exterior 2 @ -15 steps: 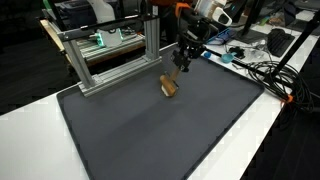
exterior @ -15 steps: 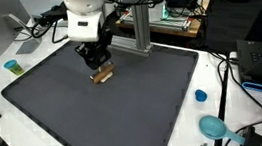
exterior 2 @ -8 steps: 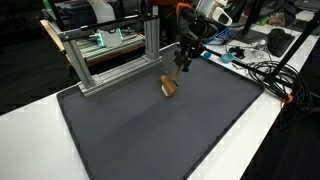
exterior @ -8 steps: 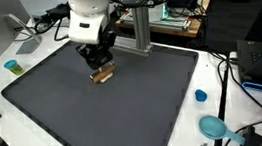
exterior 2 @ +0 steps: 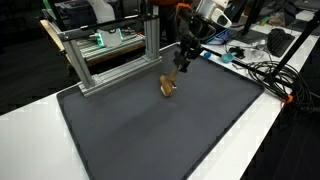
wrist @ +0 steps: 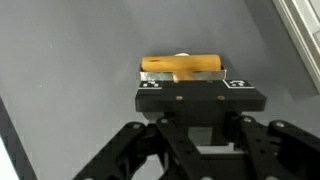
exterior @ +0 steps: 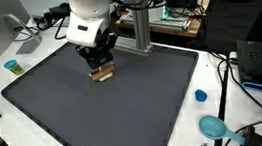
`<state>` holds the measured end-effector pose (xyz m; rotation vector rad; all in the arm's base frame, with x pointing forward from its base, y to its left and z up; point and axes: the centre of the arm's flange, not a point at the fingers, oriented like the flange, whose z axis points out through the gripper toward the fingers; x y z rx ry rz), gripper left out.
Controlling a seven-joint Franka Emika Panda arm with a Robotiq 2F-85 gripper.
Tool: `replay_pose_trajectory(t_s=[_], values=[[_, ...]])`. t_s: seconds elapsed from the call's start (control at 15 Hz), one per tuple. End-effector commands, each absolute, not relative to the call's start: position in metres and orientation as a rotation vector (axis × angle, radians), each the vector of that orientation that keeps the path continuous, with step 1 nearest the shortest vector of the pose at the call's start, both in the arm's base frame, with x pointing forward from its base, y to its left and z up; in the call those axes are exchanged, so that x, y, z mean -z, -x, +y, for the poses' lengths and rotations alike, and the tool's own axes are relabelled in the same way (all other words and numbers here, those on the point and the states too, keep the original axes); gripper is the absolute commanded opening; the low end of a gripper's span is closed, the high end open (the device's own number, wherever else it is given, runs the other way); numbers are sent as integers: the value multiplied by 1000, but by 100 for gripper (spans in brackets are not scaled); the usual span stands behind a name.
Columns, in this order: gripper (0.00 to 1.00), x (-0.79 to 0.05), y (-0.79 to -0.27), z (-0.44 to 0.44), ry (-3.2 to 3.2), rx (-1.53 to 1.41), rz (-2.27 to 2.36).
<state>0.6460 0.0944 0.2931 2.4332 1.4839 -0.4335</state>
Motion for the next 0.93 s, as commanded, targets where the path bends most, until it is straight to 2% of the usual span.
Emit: replay_pose_trajectory(t_s=[0.0, 0.87], values=[[22, -248, -652, 87, -2465, 561, 1479], [22, -243, -655, 69, -2480, 656, 1380]])
